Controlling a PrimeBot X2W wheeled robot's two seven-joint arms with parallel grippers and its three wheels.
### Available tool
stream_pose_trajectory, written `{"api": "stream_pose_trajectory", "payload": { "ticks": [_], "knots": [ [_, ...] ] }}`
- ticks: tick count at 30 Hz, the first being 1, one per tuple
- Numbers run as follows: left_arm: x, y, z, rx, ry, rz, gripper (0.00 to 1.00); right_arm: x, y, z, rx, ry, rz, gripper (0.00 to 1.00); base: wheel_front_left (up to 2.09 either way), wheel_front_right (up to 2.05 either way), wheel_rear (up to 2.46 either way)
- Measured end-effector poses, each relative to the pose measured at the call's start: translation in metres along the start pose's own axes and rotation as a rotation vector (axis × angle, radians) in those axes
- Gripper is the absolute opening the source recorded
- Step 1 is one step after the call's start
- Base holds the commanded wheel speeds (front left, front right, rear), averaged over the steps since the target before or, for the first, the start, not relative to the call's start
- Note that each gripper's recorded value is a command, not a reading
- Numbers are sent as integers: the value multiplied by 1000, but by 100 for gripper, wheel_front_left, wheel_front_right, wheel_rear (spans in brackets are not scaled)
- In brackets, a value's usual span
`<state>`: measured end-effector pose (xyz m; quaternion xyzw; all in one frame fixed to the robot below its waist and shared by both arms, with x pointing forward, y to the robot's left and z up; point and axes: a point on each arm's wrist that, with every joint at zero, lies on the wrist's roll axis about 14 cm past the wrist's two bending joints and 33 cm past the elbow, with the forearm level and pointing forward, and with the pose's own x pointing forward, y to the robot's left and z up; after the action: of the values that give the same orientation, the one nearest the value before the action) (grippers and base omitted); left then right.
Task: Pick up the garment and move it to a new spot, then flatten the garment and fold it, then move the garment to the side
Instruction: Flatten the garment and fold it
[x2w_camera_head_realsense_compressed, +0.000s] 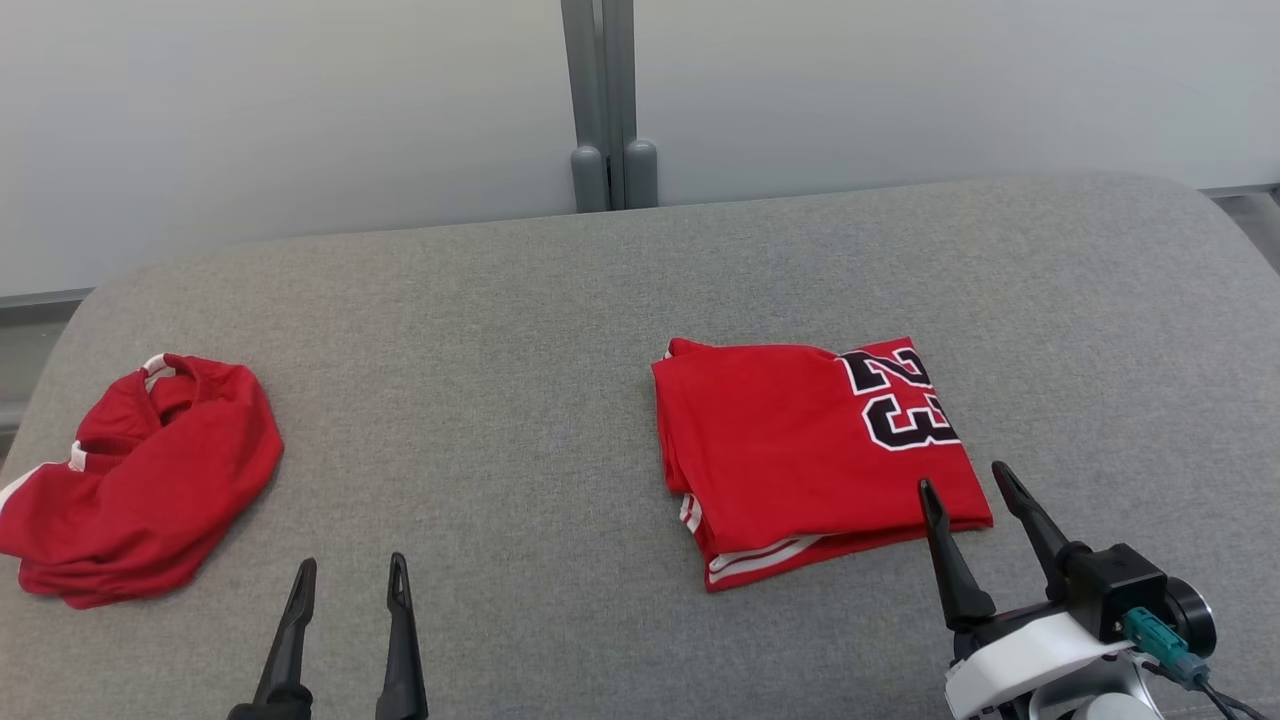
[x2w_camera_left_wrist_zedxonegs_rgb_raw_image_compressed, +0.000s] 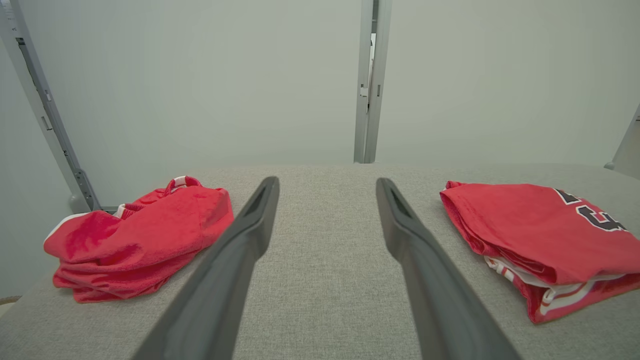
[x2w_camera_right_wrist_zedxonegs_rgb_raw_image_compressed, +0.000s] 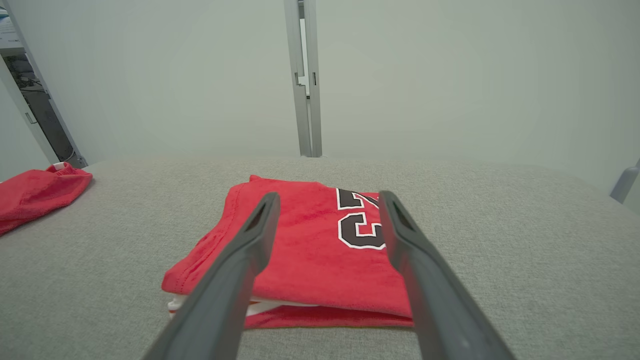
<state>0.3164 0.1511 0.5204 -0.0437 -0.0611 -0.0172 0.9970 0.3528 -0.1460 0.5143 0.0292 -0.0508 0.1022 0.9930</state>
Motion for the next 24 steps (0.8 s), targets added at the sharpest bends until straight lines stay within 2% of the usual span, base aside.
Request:
{"api": "stream_pose_trajectory", "payload": {
  "ticks": [24],
  "knots": [
    [-2, 0, -2, 12, 7, -1, 100, -2, 4, -4, 16, 13, 11, 100, 0, 0, 0]
  ]
}}
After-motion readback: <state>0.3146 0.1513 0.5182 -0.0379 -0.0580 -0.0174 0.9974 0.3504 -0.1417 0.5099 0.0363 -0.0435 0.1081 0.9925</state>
